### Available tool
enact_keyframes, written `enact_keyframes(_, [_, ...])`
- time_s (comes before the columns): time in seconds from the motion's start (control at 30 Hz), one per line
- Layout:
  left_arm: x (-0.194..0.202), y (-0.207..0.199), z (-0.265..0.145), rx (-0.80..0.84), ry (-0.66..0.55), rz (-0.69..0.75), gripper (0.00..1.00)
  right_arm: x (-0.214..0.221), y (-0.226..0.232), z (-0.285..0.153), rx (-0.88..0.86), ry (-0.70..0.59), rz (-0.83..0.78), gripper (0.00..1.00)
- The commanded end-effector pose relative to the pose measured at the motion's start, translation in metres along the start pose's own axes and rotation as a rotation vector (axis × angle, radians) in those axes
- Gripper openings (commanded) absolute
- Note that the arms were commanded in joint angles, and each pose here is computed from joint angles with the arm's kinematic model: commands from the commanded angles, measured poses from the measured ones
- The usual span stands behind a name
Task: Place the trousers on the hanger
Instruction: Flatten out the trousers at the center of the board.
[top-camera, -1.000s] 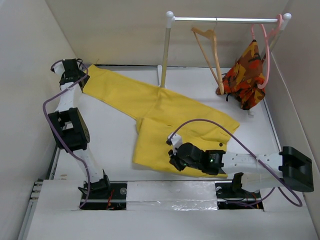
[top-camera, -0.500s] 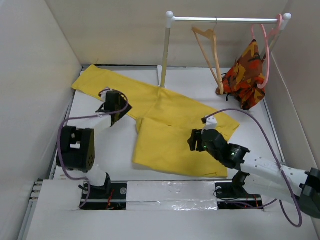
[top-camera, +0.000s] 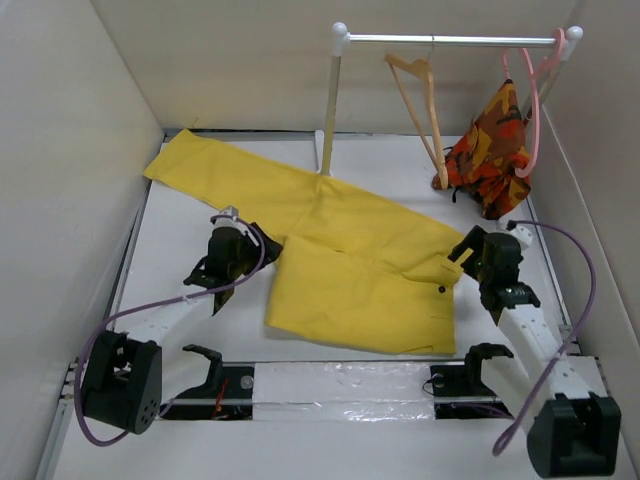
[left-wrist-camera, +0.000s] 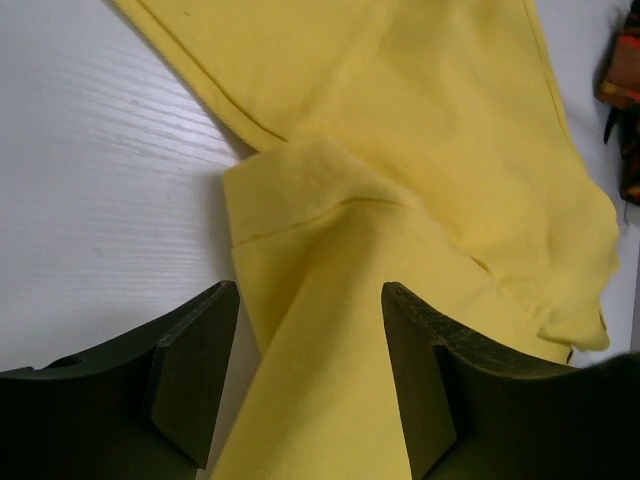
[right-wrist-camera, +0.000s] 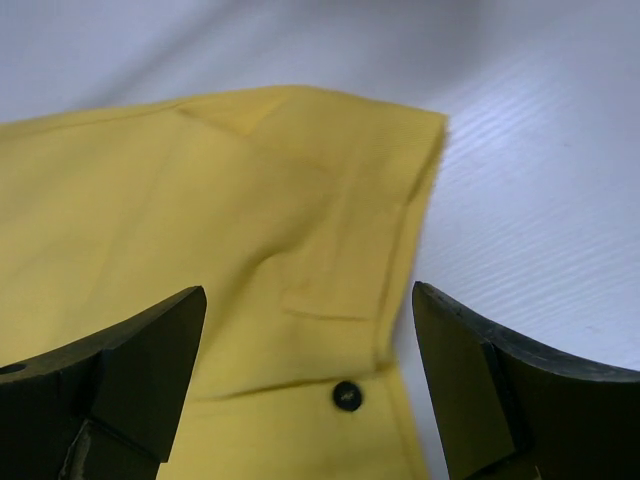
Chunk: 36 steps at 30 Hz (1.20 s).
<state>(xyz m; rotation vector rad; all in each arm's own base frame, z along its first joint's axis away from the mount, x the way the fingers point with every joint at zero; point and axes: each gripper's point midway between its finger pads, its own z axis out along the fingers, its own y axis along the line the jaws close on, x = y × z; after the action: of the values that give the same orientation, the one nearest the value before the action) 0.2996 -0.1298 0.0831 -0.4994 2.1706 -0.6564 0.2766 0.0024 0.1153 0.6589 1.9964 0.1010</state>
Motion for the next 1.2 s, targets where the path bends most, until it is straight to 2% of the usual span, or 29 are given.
enact_keyframes(0.0, [0.009, -0.016, -0.009, 0.098, 0.004, 0.056, 0.56, -0.004, -0.029, 0.021, 0.038, 0.041, 0.069, 0.89])
enact_keyframes(0.07, [0.015, -0.019, -0.009, 0.120, 0.015, 0.072, 0.53, 0.002, -0.035, 0.033, 0.017, 0.097, 0.107, 0.88])
enact_keyframes(0.1, [0.020, -0.018, -0.008, 0.119, 0.029, 0.078, 0.40, 0.001, -0.042, 0.035, 0.028, 0.114, 0.131, 0.87])
enact_keyframes(0.13, [0.022, -0.017, -0.007, 0.119, 0.031, 0.080, 0.34, 0.004, -0.035, 0.037, -0.011, 0.141, 0.134, 0.86])
enact_keyframes(0.2, [0.030, -0.015, -0.005, 0.124, 0.051, 0.086, 0.23, 0.012, -0.039, 0.043, 0.005, 0.173, 0.163, 0.81])
enact_keyframes(0.27, [0.037, -0.016, -0.004, 0.137, 0.068, 0.087, 0.17, 0.013, -0.035, 0.045, -0.013, 0.179, 0.185, 0.77])
enact_keyframes(0.37, [0.044, -0.016, -0.003, 0.157, 0.089, 0.080, 0.00, 0.012, -0.029, 0.052, -0.033, 0.184, 0.208, 0.74])
enact_keyframes(0.53, [0.065, -0.041, -0.008, 0.232, 0.134, 0.107, 0.00, 0.020, -0.029, 0.068, -0.035, 0.233, 0.263, 0.73])
enact_keyframes(0.63, [0.074, -0.054, -0.015, 0.260, 0.143, 0.110, 0.00, 0.026, -0.039, 0.076, -0.030, 0.264, 0.322, 0.68])
enact_keyframes(0.7, [0.075, -0.059, -0.018, 0.271, 0.141, 0.112, 0.00, 0.022, -0.047, 0.080, -0.017, 0.251, 0.346, 0.57])
enact_keyframes(0.73, [0.074, -0.060, -0.019, 0.271, 0.137, 0.109, 0.00, 0.016, -0.047, 0.083, -0.026, 0.234, 0.351, 0.47])
enact_keyframes(0.77, [0.078, -0.063, -0.021, 0.285, 0.150, 0.115, 0.00, 0.009, -0.048, 0.084, -0.027, 0.213, 0.359, 0.23])
enact_keyframes(0.8, [0.081, -0.065, -0.023, 0.293, 0.161, 0.121, 0.00, 0.000, -0.052, 0.086, -0.017, 0.188, 0.372, 0.14])
enact_keyframes(0.87, [0.088, -0.076, -0.028, 0.318, 0.184, 0.153, 0.10, -0.026, -0.054, 0.090, -0.004, 0.118, 0.368, 0.00])
enact_keyframes(0.9, [0.092, -0.077, -0.029, 0.311, 0.202, 0.169, 0.21, -0.036, -0.056, 0.090, 0.014, 0.089, 0.364, 0.00])
enact_keyframes(0.93, [0.091, -0.086, -0.030, 0.324, 0.199, 0.189, 0.27, -0.042, -0.064, 0.090, 0.064, 0.063, 0.359, 0.00])
enact_keyframes(0.97, [0.094, -0.088, -0.032, 0.317, 0.209, 0.204, 0.32, -0.058, -0.063, 0.086, 0.068, 0.018, 0.337, 0.03])
enact_keyframes(1.0, [0.090, -0.092, -0.034, 0.323, 0.197, 0.206, 0.42, -0.065, -0.062, 0.083, 0.065, -0.003, 0.323, 0.11])
enact_keyframes(1.03, [0.085, -0.098, -0.037, 0.338, 0.185, 0.206, 0.47, -0.066, -0.058, 0.079, 0.054, -0.002, 0.302, 0.24])
enact_keyframes(1.07, [0.078, -0.101, -0.039, 0.341, 0.159, 0.209, 0.47, -0.067, -0.053, 0.075, 0.045, -0.008, 0.259, 0.45])
enact_keyframes(1.1, [0.072, -0.104, -0.045, 0.345, 0.139, 0.211, 0.50, -0.074, -0.044, 0.066, 0.026, -0.035, 0.229, 0.55])
enact_keyframes(1.13, [0.061, -0.105, -0.047, 0.317, 0.108, 0.219, 0.51, -0.067, -0.030, 0.060, 0.010, -0.023, 0.168, 0.71])
enact_keyframes(1.17, [0.049, -0.113, -0.051, 0.329, 0.064, 0.216, 0.52, -0.064, -0.025, 0.054, 0.009, -0.023, 0.137, 0.78])
